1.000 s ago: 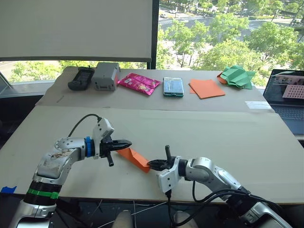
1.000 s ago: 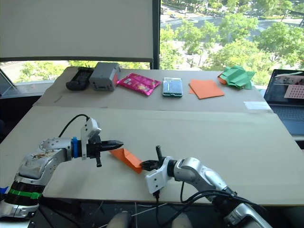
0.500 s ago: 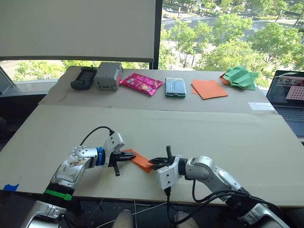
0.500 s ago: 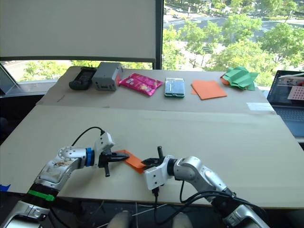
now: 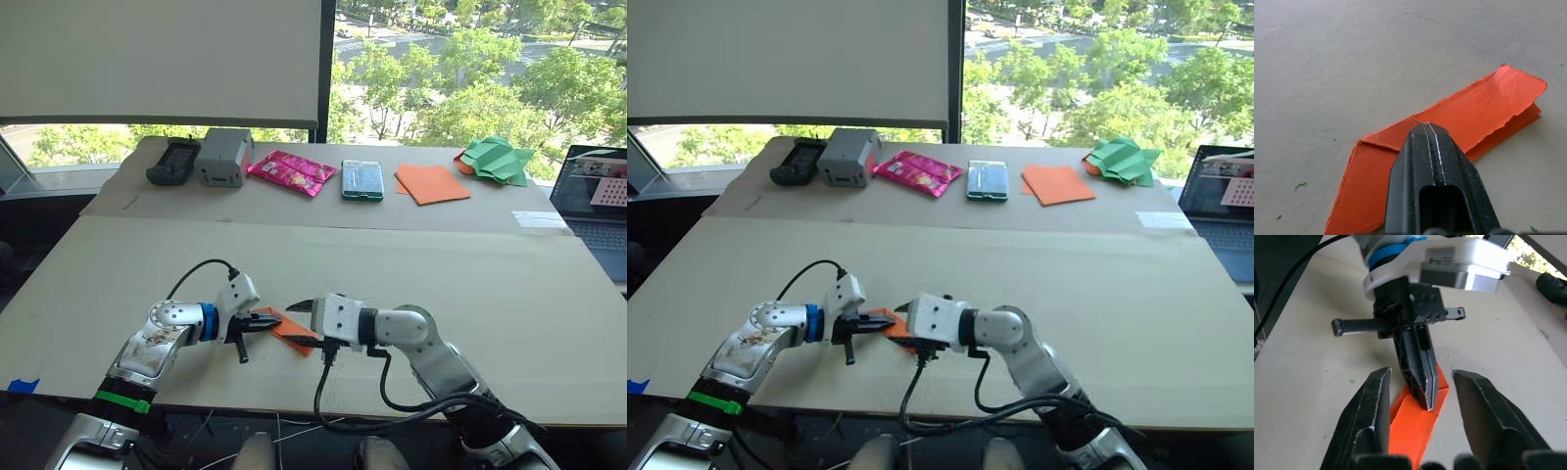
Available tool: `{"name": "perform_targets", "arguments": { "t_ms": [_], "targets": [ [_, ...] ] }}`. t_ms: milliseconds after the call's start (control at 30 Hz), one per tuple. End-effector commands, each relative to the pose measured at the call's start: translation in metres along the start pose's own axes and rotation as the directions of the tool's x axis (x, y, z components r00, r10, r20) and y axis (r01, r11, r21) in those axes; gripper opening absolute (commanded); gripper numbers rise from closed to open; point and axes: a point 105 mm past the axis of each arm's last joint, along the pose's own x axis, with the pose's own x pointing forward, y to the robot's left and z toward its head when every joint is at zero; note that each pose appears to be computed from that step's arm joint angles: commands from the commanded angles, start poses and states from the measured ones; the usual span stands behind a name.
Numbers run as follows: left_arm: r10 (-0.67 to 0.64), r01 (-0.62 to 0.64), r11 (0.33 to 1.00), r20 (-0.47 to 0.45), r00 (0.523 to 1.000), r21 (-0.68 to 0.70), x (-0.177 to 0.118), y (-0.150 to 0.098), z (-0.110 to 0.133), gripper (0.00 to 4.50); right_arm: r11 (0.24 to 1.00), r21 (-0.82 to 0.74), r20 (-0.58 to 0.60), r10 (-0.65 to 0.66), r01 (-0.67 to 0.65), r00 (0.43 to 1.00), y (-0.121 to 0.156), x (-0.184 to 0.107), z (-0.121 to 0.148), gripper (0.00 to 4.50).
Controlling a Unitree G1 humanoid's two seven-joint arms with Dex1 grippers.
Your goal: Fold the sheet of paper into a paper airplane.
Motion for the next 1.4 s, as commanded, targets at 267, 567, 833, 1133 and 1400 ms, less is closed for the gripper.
{"name": "perform_targets", "arguments": {
  "t_ms": [267, 567, 833, 1133, 1400],
  "targets": [
    [0.002, -0.003, 1.000, -0.045, 0.999, -0.007, -0.001, -0.004, -0.009, 0.00, 0.996, 0.075, -0.201, -0.026, 0.042, 0.979, -0.001, 0.015, -0.045, 0.01],
    [0.004, -0.005, 1.000, -0.051, 0.999, -0.011, -0.003, -0.007, -0.009, 0.00, 0.991, 0.129, -0.313, 0.012, 0.030, 0.950, 0.012, 0.017, -0.072, 0.01],
    [0.005, -0.006, 1.000, -0.059, 0.998, -0.014, -0.002, -0.007, -0.010, 0.00, 0.990, 0.137, -0.406, 0.080, -0.026, 0.910, 0.030, 0.010, -0.090, 0.01],
    [0.000, -0.001, 1.000, -0.079, 0.997, -0.015, -0.002, -0.007, -0.014, 0.00, 0.996, 0.060, -0.179, -0.053, 0.065, 0.982, 0.002, 0.018, -0.037, 0.01],
    [-0.001, -0.001, 1.000, -0.077, 0.997, -0.018, -0.001, -0.007, -0.015, 0.00, 0.997, 0.063, -0.219, -0.037, 0.052, 0.975, 0.007, 0.018, -0.046, 0.01]
  ]
}}
